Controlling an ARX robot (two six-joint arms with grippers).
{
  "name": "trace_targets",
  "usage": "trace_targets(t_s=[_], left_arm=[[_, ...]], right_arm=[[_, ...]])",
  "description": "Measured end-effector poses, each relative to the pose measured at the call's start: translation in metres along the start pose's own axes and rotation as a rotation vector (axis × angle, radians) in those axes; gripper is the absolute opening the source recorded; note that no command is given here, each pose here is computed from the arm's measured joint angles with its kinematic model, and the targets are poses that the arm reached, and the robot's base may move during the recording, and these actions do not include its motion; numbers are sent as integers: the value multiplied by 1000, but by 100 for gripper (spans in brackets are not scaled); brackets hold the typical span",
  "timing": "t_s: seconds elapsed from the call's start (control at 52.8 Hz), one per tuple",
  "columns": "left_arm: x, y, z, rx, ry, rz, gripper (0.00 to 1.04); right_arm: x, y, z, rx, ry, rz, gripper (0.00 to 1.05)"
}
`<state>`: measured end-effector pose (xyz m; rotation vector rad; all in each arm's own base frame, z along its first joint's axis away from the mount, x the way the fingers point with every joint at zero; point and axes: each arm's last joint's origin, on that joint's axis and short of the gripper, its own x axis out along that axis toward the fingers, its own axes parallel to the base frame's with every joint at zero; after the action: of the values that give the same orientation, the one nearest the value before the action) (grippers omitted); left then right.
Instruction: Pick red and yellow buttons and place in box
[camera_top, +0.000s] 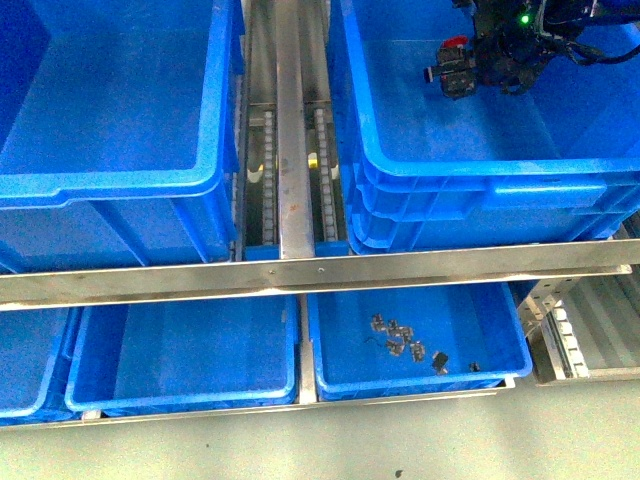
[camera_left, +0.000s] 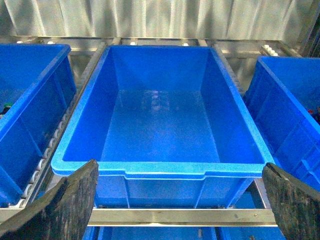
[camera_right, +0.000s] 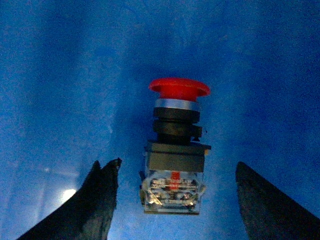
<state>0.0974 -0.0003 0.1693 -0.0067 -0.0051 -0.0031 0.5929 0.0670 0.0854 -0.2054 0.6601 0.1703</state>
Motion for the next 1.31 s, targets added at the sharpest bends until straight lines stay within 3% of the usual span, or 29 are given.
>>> trace_targets(t_s=[0.189,0.303,0.492,0.663,0.795,0.852,0.966,1.079,1.306], left_arm=[[0,0,0,0,0,0,97],[0,0,0,0,0,0,97],[0,0,0,0,0,0,97],[0,0,0,0,0,0,97],[0,0,0,0,0,0,97],[0,0,0,0,0,0,97],[0,0,0,0,0,-1,97],[0,0,0,0,0,0,97],[0,0,0,0,0,1,97]], right_arm=[[-17,-4,0,31,-80,16,100],[-53,-7,3,40,-154,74,99],[-158,-5,-2,100,-304,173,99],[-260,0,-60,357,-387,140,99],[-319,2,-135,675,-267,-39,99],[-325,2,-146,725,-255,-54,99],[-329,3,-162,492,-513,-81,80],[-345,7,-171,306,-663,-130,60],[-364,14,-194,228,-640,-157,22]])
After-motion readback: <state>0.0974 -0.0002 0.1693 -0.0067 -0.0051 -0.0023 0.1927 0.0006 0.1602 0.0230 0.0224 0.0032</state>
